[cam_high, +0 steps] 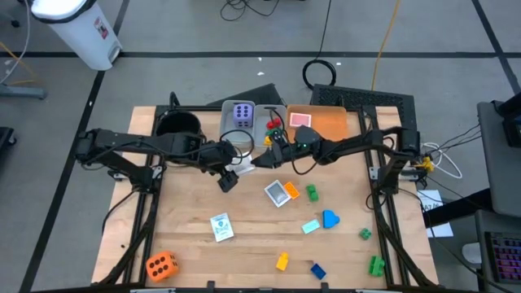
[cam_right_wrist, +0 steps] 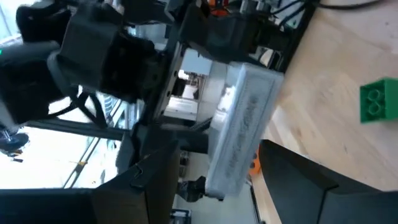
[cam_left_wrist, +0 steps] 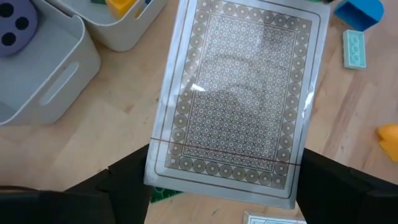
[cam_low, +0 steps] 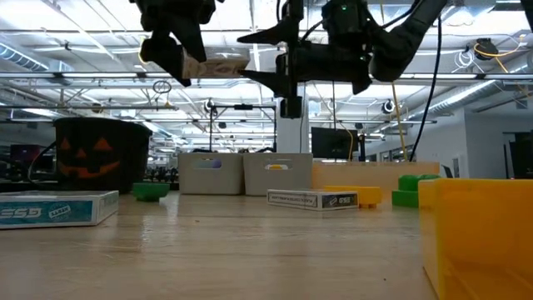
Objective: Pick & Place Toys
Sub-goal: Put the brown playing card into the orange bin
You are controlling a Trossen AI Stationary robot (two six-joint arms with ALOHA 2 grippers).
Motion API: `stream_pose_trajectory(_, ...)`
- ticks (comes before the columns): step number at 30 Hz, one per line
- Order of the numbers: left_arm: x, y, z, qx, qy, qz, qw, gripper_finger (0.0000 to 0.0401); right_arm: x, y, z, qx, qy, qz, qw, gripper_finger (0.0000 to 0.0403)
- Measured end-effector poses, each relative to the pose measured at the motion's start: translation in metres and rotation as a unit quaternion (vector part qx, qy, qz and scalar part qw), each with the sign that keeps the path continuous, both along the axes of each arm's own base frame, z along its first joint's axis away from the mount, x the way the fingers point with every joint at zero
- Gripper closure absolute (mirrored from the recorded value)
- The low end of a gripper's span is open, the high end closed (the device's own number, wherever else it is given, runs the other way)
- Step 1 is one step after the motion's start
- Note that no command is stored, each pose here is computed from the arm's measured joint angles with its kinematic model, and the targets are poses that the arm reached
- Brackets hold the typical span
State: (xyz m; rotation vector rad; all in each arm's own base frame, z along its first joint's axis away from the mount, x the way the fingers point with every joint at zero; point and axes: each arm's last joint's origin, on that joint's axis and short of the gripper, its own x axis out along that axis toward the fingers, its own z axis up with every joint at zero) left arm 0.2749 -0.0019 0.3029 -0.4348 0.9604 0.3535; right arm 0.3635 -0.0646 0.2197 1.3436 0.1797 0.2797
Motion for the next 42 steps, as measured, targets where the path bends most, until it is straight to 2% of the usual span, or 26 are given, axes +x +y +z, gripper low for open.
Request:
stream_pose_trajectory(6,-0.0002,0.0,0.0,0.003,0.002,-0.004,1.0,0.0068,0.0108,-0.0022,0.0009,0.0,0.0,0.003,1.0,0.0194)
stream_pose_trajectory(9,-0.0002,0.0001,0.0,0.004,0.002,-0.003,1.0,0.0063,0.0115,-0.0022,0.0009,0.002,0.007,0.003,1.0,0.0207)
stream_pose_trajectory(17,-0.0004,0.0001,-0.0001,0.006,0.003,-0.007,1.0,0.0081,0.0114,-0.0021,-0.003,0.006,0.028,0.004,1.0,0.0296)
stream_pose_trajectory(23,-0.0005,-0.0001,-0.0003,0.006,0.004,-0.007,1.0,0.0054,0.0114,-0.0021,-0.0041,0.01,0.035,0.004,0.999,0.0349)
stream_pose_trajectory(35,-0.0009,-0.0003,0.0006,-0.007,0.0,-0.001,1.0,0.0039,0.0113,-0.0021,-0.0046,0.0,0.033,0.005,0.999,0.0345)
stream_pose_trajectory(42,-0.009,0.0093,0.0092,-0.04,-0.015,0.003,0.999,0.0038,0.0106,-0.0054,-0.0045,-0.002,0.032,0.001,0.999,0.0345)
